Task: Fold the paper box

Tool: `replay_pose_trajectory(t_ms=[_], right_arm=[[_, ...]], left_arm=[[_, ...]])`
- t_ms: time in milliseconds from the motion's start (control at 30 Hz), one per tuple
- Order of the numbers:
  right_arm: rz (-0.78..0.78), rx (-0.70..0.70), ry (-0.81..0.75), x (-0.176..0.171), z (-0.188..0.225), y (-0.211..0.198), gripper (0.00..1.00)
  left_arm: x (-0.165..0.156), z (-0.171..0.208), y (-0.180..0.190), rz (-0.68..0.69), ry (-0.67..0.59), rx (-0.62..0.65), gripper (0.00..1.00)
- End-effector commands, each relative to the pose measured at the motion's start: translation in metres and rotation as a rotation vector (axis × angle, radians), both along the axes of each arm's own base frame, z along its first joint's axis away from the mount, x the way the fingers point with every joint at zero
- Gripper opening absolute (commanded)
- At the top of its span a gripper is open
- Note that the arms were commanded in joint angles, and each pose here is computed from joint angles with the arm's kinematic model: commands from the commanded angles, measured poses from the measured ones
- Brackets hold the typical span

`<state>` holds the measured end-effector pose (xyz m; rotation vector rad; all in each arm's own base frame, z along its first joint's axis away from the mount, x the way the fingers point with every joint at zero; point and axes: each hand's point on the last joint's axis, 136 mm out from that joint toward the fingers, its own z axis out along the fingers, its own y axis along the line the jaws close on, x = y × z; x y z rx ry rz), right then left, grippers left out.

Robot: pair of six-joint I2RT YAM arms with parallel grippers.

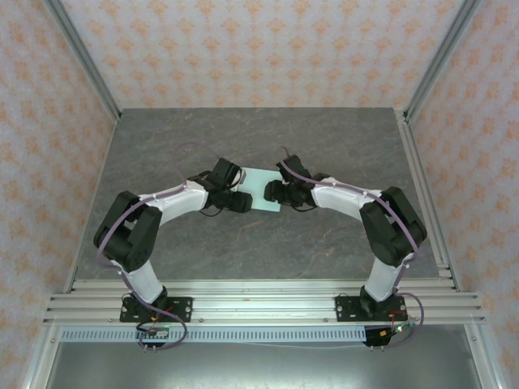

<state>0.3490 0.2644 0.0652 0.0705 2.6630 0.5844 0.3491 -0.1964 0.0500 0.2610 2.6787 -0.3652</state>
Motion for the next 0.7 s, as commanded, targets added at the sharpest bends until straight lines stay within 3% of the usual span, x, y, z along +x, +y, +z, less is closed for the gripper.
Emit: replay_pose_trajectory(t_ms=[0, 200, 367, 600, 667], right_arm=[[-0.001, -0.038, -0.013, 0.005, 0.006, -0.003, 0.6], [-0.007, -0.04, -0.029, 0.006, 0.021, -0.005, 0.63], [-0.042, 0.002, -0.045, -0.002, 0.041, -0.011, 0.63], [-0.074, 0.075, -0.022, -0.025, 0.035, -0.016, 0.6], [-0.076, 0.072, -0.02, -0.031, 0.028, -0.017, 0.6]], left_arm=[[0.005, 0.024, 0.007, 0.014, -0.055, 0.018, 0.64], [0.019, 0.057, 0.008, 0.04, -0.122, 0.013, 0.69], [0.054, 0.08, 0.012, 0.035, -0.177, 0.07, 0.76], [0.103, 0.071, 0.005, 0.014, -0.127, 0.044, 0.77], [0.111, 0.05, 0.004, 0.025, -0.078, 0.053, 0.77]])
